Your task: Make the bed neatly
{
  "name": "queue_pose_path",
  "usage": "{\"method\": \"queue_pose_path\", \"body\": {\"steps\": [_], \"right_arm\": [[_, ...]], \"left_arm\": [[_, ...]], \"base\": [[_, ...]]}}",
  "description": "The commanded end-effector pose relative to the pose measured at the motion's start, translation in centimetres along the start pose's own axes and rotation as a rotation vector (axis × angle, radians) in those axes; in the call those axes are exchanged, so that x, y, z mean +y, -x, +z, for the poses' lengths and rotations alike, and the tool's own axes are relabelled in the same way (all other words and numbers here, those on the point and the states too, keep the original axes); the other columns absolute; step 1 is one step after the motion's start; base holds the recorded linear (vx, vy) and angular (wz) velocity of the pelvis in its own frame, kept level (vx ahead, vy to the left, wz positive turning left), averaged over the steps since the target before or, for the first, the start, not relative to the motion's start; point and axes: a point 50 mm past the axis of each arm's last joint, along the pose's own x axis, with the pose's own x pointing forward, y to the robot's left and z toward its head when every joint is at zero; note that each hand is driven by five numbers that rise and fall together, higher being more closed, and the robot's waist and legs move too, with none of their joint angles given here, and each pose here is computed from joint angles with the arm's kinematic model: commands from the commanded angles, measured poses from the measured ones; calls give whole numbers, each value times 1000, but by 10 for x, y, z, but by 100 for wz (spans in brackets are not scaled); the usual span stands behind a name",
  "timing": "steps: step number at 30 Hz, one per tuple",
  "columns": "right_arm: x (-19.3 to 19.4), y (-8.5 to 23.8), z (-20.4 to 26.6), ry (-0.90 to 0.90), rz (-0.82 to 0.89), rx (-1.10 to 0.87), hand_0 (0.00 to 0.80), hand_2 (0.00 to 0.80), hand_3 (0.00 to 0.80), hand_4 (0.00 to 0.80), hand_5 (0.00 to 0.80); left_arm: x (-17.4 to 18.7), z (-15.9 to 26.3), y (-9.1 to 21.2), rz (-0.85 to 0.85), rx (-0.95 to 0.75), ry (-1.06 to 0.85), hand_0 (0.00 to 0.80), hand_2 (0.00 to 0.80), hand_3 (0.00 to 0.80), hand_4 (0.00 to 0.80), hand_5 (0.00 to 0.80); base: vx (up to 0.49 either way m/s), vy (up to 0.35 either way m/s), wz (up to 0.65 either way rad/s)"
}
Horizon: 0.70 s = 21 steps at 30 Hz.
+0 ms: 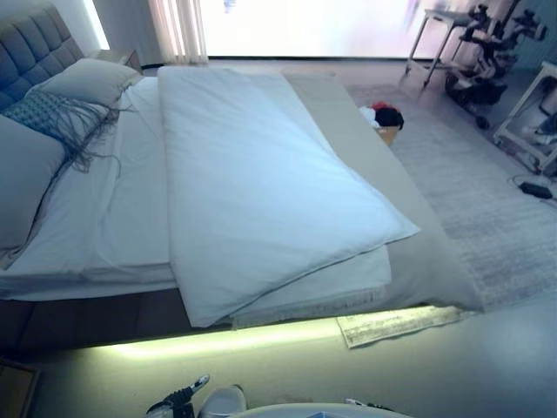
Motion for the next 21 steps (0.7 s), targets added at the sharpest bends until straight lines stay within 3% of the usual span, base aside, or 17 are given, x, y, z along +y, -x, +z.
{"method": "queue_pose_path", "body": {"steps": [1, 7, 13, 21], "right_arm": [[-11, 2, 28, 10, -33, -97, 0, 0, 0, 0, 0], [-12, 2, 30, -44, -28, -119, 0, 0, 0, 0, 0], [-14, 2, 25, -89, -40, -113, 0, 0, 0, 0, 0], [-9, 2, 31, -57, -47, -147, 0, 0, 0, 0, 0]], "left_arm": [[-21, -9, -2, -46, 50, -76, 0, 0, 0, 0, 0], [-10, 1, -1, -11, 46, -110, 0, 0, 0, 0, 0], [-10, 14, -1, -29, -6, -119, 0, 0, 0, 0, 0], [-31, -5, -2, -101, 25, -177, 0, 0, 0, 0, 0]], "base": [[294, 227, 16], [253, 106, 6], [172, -119, -13], [236, -65, 48]]}}
